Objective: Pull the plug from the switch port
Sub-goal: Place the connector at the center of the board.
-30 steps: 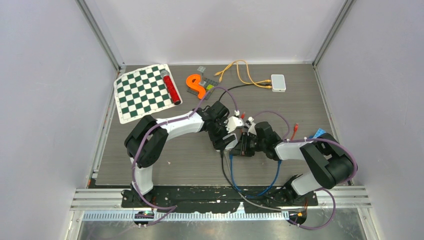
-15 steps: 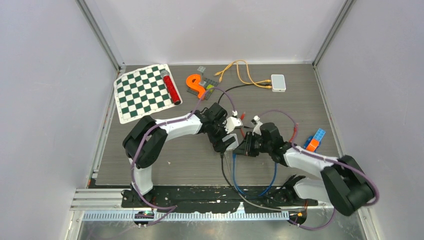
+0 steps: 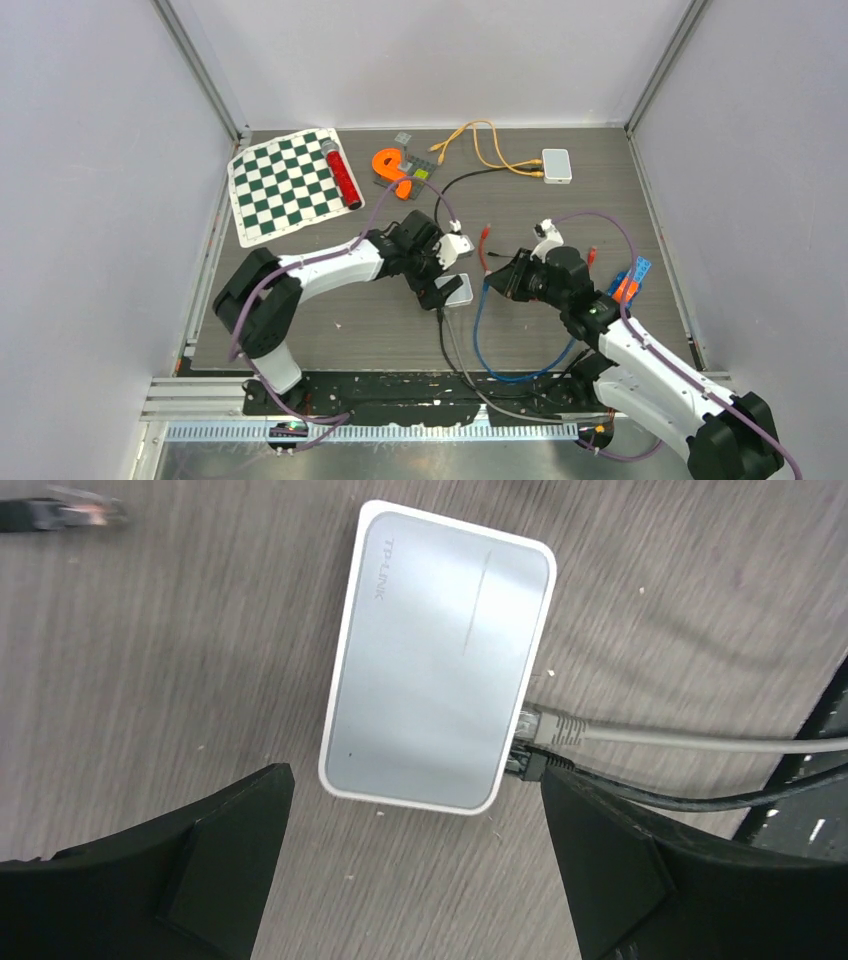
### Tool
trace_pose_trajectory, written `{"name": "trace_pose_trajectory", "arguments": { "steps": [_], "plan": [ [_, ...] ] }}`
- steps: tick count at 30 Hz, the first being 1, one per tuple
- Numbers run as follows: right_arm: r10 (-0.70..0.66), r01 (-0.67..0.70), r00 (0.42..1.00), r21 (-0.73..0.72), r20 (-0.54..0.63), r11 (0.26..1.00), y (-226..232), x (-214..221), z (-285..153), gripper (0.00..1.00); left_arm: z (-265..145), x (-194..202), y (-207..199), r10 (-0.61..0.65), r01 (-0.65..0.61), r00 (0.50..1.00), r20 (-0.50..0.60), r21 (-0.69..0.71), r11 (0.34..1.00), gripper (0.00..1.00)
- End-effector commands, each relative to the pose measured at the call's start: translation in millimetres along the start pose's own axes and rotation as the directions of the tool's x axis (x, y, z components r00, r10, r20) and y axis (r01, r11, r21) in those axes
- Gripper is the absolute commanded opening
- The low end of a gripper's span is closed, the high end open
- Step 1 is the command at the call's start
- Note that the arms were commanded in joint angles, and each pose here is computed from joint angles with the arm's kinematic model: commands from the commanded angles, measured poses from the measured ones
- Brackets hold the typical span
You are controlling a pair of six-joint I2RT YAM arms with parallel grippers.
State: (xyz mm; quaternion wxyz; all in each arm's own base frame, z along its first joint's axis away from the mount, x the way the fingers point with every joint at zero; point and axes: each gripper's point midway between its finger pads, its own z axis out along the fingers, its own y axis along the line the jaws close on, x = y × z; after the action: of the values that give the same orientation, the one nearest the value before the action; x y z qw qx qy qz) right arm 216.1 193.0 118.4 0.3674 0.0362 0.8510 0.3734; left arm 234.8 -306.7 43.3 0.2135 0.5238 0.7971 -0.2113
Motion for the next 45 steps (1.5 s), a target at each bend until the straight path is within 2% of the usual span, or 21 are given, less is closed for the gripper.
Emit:
{"name": "trace_pose_trajectory", "arguments": {
  "steps": [1,5,9,14,18,19,22,23,27,32,38,40,41,45],
  "plan": [
    [-0.069,0.064,0.988,0.045,0.140,0.997,14,-49,-11,0.05,-34,-50,5,0.004,0.014,0.976,0.216,-0.081,0.997,0.99],
    [-0.145,0.136,0.972,0.060,0.186,0.989,29,-76,-21,0.05,-53,-65,9,-0.009,0.046,0.955,0.295,-0.118,0.992,0.99],
    [-0.238,0.208,0.937,0.136,0.256,0.969,37,-111,-34,0.05,-67,-64,20,-0.038,0.102,0.937,0.347,-0.171,0.980,1.00],
    [-0.273,0.205,0.921,0.250,0.277,0.946,36,-148,-31,0.05,-91,-57,33,-0.077,0.197,0.893,0.444,-0.231,0.953,0.99],
    [-0.248,0.159,0.941,0.349,0.228,0.924,9,-164,-7,0.05,-101,-46,34,-0.076,0.214,0.886,0.457,-0.258,0.942,0.99],
    [-0.231,0.154,0.955,0.355,0.187,0.922,0,-160,6,0.05,-102,-42,33,-0.078,0.218,0.886,0.456,-0.262,0.940,0.99],
    [-0.179,0.120,0.974,0.351,0.141,0.929,-18,-169,26,0.05,-103,-32,31,-0.113,0.257,0.879,0.464,-0.259,0.931,0.99],
    [-0.154,0.116,0.984,0.341,0.087,0.933,-27,-161,39,0.05,-103,-29,31,-0.121,0.266,0.877,0.465,-0.260,0.928,0.99],
    [-0.094,0.087,0.996,0.341,0.005,0.936,-51,-157,63,0.05,-103,-20,28,-0.146,0.295,0.865,0.480,-0.251,0.922,0.99],
    [-0.069,0.069,0.998,0.329,-0.012,0.942,-58,-166,84,0.07,-102,-11,28,-0.154,0.305,0.867,0.474,-0.262,0.916,0.99],
    [-0.037,0.046,0.999,0.325,-0.033,0.945,-62,-173,103,0.20,-99,-8,27,-0.159,0.305,0.871,0.465,-0.257,0.917,0.99],
    [-0.033,0.041,0.999,0.324,-0.029,0.945,-62,-178,105,0.35,-96,-7,27,-0.162,0.304,0.874,0.459,-0.255,0.918,0.99],
    [-0.034,0.042,0.999,0.322,-0.029,0.946,-61,-180,104,0.37,-94,-7,27,-0.163,0.301,0.875,0.455,-0.250,0.920,0.99],
    [-0.035,0.047,0.998,0.297,-0.046,0.954,-54,-172,94,0.56,-87,-7,27,-0.158,0.282,0.890,0.428,-0.242,0.929,0.99]
  ]
}}
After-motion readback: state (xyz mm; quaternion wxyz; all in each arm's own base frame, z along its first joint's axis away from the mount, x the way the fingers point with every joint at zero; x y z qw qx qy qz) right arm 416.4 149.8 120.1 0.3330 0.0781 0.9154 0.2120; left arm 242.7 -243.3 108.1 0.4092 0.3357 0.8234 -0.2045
